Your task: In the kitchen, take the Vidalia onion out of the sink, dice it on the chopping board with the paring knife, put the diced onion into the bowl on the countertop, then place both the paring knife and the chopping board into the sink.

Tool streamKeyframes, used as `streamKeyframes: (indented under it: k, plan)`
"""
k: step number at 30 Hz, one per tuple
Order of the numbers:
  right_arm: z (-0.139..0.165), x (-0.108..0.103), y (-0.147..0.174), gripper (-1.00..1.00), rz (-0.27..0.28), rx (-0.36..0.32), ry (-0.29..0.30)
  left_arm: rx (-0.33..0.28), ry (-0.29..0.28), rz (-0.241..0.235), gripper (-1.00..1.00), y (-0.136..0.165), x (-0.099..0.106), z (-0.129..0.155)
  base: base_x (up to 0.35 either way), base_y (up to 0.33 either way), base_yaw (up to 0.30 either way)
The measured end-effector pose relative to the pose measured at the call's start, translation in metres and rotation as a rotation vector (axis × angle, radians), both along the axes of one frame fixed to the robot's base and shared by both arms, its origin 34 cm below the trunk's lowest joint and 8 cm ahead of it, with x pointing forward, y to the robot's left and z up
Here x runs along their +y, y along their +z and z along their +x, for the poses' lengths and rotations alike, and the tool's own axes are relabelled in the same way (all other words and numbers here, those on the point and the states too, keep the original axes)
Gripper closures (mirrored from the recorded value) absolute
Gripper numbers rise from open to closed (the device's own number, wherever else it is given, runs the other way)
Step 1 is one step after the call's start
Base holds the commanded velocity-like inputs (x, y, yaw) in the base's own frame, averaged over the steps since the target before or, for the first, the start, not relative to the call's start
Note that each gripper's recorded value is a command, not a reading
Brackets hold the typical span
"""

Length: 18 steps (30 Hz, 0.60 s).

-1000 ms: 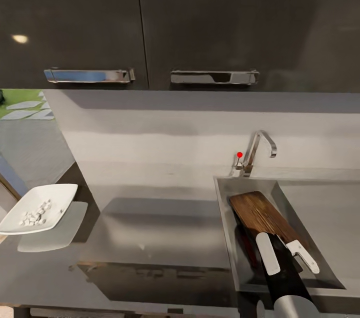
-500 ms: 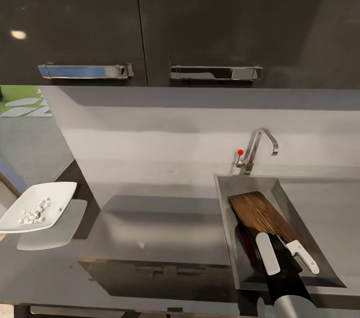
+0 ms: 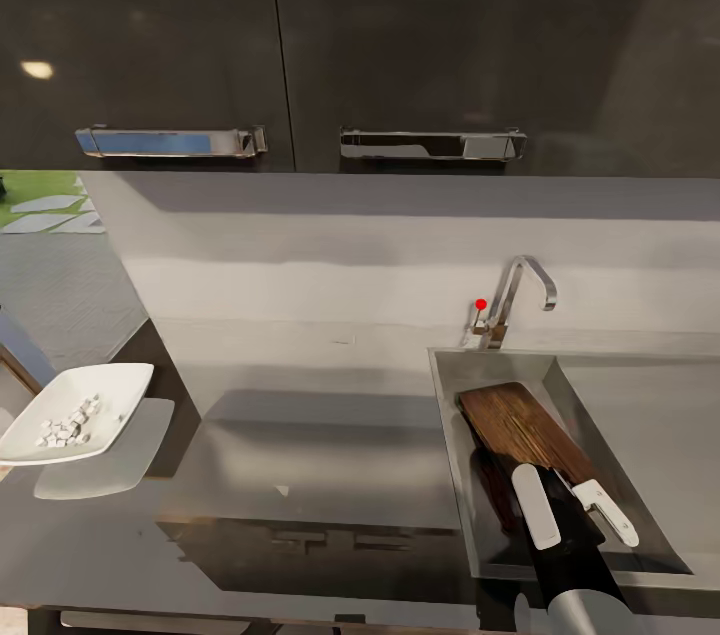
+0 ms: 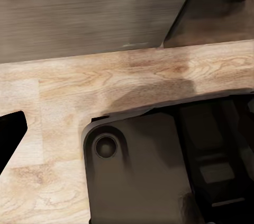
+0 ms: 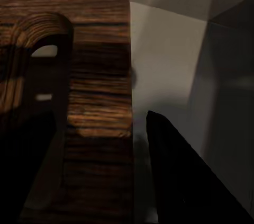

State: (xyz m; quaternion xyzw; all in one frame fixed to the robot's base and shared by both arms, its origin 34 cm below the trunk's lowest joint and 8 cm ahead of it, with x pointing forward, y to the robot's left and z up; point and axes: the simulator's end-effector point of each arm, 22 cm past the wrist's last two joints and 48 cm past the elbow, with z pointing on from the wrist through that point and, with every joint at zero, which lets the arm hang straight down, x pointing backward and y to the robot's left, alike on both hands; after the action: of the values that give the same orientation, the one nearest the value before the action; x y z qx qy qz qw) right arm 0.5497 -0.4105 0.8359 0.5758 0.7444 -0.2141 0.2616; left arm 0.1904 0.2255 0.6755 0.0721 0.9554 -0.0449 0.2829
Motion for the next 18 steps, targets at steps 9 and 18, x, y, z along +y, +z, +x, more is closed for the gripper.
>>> streamKeyframes:
  k: [9, 18]
  plan:
    - [0.0, 0.0, 0.0, -1.0, 0.002, 0.0, -0.001, 0.0, 0.0, 0.0, -1.0, 0.0, 0.0, 0.0, 0.0, 0.0, 0.0]
    - [0.026, -0.01, 0.037, -1.0, -0.025, -0.114, -0.002, 0.0, 0.0, 0.0, -1.0, 0.0, 0.0, 0.0, 0.0, 0.0, 0.0]
